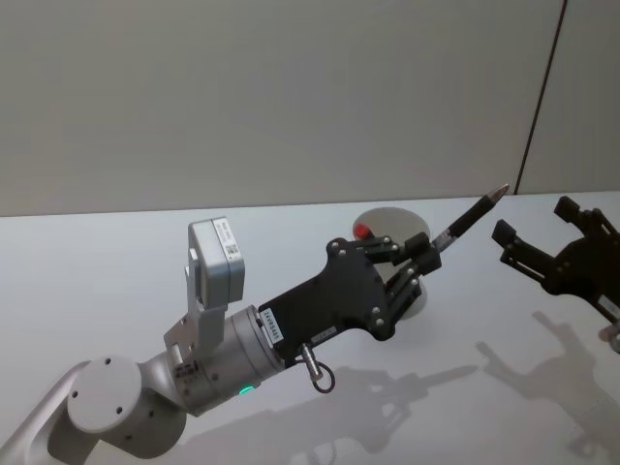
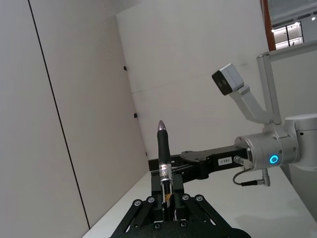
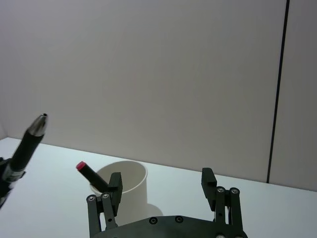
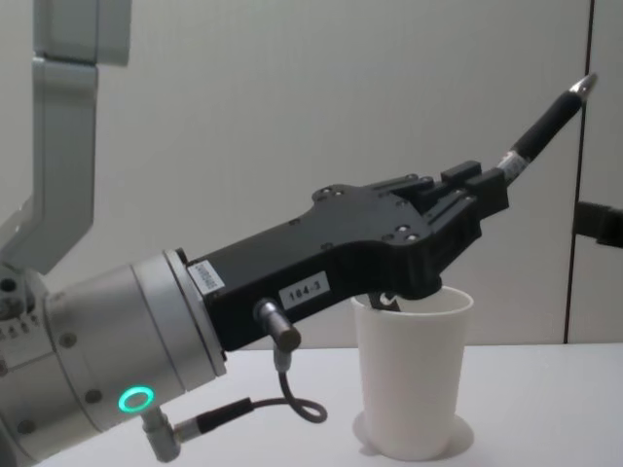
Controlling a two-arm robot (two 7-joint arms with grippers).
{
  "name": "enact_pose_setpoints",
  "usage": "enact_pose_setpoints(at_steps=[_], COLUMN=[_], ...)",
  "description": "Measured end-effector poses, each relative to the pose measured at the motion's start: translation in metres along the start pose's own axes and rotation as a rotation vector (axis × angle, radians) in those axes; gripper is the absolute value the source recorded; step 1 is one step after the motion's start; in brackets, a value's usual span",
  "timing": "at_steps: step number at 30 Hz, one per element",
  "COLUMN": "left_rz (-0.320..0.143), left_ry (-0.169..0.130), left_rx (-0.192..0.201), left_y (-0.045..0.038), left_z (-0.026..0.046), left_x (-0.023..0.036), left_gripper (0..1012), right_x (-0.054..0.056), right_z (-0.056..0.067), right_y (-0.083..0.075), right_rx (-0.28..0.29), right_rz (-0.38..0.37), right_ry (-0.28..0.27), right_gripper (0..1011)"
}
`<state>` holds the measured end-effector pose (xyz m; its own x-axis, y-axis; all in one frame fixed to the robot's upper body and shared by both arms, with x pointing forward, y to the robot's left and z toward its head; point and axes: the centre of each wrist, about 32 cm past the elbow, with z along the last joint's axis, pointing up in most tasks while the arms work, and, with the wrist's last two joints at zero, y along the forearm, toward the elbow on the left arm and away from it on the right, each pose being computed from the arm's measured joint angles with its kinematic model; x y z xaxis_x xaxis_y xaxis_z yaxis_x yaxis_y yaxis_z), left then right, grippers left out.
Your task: Place the pen into the pen holder.
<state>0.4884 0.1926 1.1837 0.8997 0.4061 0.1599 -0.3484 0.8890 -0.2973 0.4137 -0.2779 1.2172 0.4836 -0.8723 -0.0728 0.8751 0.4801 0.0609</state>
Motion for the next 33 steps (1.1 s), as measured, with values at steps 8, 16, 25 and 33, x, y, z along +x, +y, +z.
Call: enact_pose_setpoints(at_steps=[8,16,25,33], left_rz=[-0.001,-0.002,-0.002,-0.002], left_ry=[0.000,0.001,0.001,0.001], left_rx=[0.000,-0.001,-0.001,-0.001], left_y=[-0.0003,-0.0004,-0.0004,-0.0004], left_z=[-0.0001,-0.0001,-0.0001,-0.0001], left_x=[0.0000,0.0000,0.0000,0.0000], left_gripper=[128,128,128,129], right_x=[0.007,0.012,0.016,0.015], right_z=[0.010,0.019,0.026,0.026], right_y=[-0.013,-0.025,-0.032,-0.032], right_rx=[-0.016,-0.035,-0.050,-0.040], right_rz=[0.070,0.165,0.280,0.340], right_ry=[0.056,0.125,0.214,0.294], right_gripper=[1002,1001,1001,1001])
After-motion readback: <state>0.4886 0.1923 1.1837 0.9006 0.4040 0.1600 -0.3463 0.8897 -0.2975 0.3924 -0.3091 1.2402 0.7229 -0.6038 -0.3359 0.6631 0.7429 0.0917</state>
